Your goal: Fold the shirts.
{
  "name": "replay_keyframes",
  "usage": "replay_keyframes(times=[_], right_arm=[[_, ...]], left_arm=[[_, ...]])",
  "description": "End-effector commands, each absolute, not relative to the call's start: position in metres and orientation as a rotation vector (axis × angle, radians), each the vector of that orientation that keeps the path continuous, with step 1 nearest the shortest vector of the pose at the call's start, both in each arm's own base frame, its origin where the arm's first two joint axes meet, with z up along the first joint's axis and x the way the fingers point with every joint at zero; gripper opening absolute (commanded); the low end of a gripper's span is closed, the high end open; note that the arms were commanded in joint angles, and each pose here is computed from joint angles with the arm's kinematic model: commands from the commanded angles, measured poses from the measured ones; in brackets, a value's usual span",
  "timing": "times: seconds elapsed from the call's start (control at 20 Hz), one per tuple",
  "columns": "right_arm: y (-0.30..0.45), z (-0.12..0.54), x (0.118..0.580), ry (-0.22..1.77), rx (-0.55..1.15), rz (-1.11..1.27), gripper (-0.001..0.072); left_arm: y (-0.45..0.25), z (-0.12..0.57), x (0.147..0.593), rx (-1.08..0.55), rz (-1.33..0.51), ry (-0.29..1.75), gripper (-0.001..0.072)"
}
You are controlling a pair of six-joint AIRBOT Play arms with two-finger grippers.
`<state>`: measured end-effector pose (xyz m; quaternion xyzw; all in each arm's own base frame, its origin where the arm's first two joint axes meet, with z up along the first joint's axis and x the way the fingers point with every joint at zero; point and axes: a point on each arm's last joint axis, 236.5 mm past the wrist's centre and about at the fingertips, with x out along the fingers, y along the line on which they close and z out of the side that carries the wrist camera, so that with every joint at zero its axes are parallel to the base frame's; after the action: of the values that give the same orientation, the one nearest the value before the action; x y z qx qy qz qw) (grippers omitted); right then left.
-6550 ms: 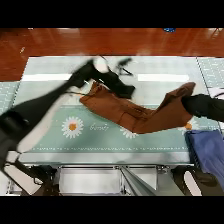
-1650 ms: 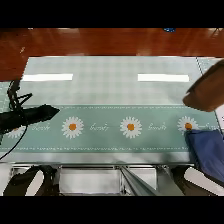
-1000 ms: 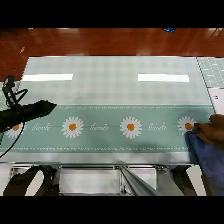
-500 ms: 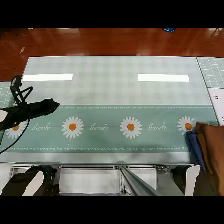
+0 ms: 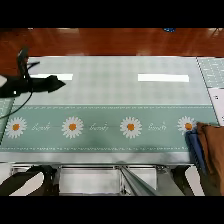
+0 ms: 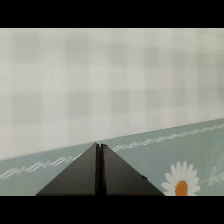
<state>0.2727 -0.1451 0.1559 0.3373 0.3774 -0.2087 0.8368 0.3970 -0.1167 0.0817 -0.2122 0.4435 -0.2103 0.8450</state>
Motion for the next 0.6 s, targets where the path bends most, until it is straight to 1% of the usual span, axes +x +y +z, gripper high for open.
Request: replay_keyframes(times=[0.0,0.05,0.15,0.25,0.3,0.4,0.45,0.55], right_arm=[[-0.006,0.199,0.407,0.683,0.590,0.077,0.0022],[0.035,0.182,0.421,0.774,0.478,0.155,0.0022],[0.093,0.134,0.436,0.964,0.230,0.180,0.0022],[0.109,0.081,0.436,1.123,-0.020,0.117,0.0022],[0.100,0.054,0.429,1.211,-0.092,0.047,0.0021],[0.089,0.020,0.412,1.362,-0.134,-0.008,0.0021],[0.088,0.014,0.408,1.389,-0.133,-0.014,0.0021],[0.087,0.017,0.412,1.371,-0.136,-0.013,0.0022]], left_arm=[[-0.141,0.131,0.424,-0.299,-0.497,0.922,0.0015],[-0.130,0.133,0.431,-0.236,-0.408,0.926,0.0015],[-0.105,0.121,0.435,-0.122,-0.238,0.954,0.0016],[-0.106,0.094,0.426,-0.113,-0.210,1.017,0.0017],[-0.105,0.079,0.419,-0.109,-0.208,1.054,0.0017],[-0.103,0.060,0.407,-0.105,-0.201,1.112,0.0017],[-0.103,0.058,0.406,-0.106,-0.201,1.115,0.0017],[-0.104,0.058,0.404,-0.103,-0.203,1.124,0.0017]])
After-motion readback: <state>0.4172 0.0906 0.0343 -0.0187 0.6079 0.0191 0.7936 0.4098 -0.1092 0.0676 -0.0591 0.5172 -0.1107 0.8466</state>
